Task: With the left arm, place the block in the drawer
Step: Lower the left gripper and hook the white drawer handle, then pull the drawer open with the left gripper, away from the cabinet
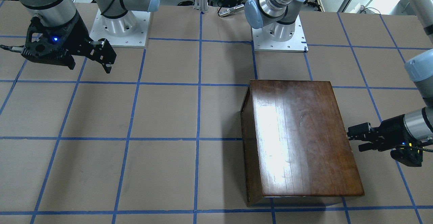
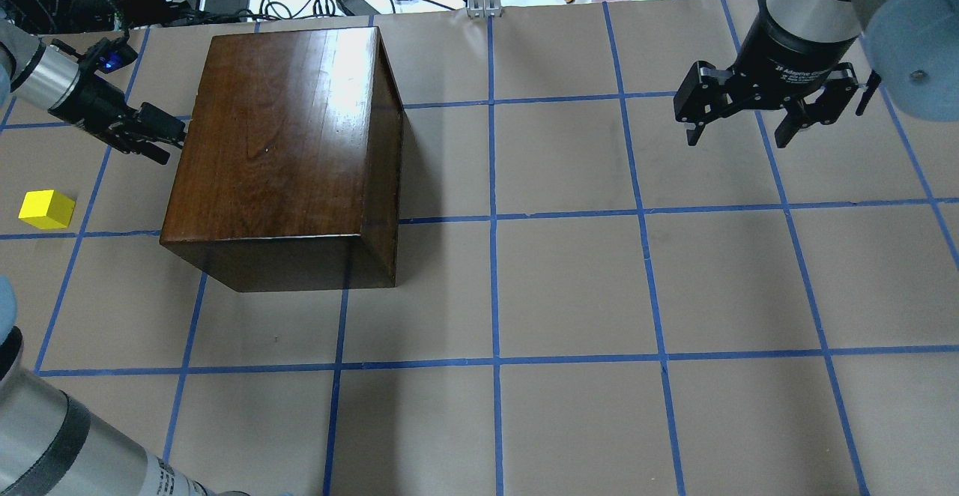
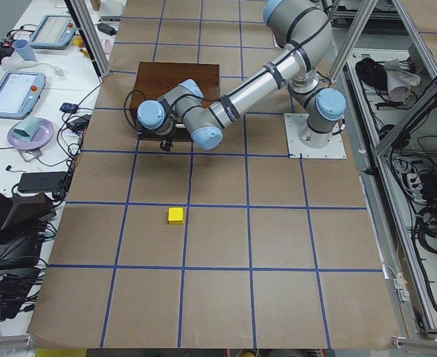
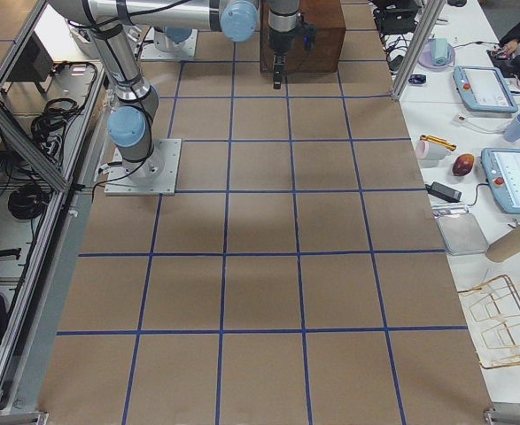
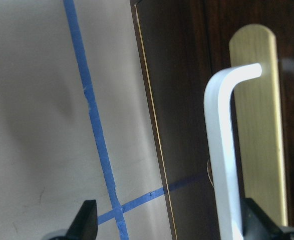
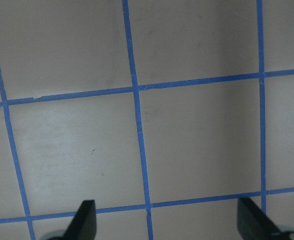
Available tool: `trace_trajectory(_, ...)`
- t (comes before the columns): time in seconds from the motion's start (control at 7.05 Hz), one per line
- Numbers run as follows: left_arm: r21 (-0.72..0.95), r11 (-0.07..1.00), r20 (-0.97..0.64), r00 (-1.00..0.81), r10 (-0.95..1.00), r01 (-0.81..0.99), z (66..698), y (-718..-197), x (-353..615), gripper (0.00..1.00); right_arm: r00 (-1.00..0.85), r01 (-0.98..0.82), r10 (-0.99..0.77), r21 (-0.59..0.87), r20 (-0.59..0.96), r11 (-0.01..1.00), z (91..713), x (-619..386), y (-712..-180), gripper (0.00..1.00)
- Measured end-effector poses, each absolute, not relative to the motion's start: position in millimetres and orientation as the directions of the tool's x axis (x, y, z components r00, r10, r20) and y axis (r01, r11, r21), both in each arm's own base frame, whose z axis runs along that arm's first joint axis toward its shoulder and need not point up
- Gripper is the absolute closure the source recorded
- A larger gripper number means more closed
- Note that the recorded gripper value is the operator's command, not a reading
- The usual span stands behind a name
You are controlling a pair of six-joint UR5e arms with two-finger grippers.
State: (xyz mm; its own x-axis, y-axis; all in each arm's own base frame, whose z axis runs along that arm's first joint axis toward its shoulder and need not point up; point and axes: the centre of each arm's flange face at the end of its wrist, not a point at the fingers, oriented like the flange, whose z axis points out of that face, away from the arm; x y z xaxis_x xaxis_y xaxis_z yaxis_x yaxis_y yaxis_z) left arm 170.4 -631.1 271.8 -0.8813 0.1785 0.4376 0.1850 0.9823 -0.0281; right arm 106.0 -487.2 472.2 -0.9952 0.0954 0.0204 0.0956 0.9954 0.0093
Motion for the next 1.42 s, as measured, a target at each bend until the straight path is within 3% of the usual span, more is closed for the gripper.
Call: trace_trajectory(1.42, -0.033, 0.973, 0.293, -0.928, 0.230, 0.231, 276.4, -638.6, 186.4, 0.00, -0.995, 0.096, 0.095, 0.009, 0.020, 0.995, 472.2, 106.1, -487.2, 0.00)
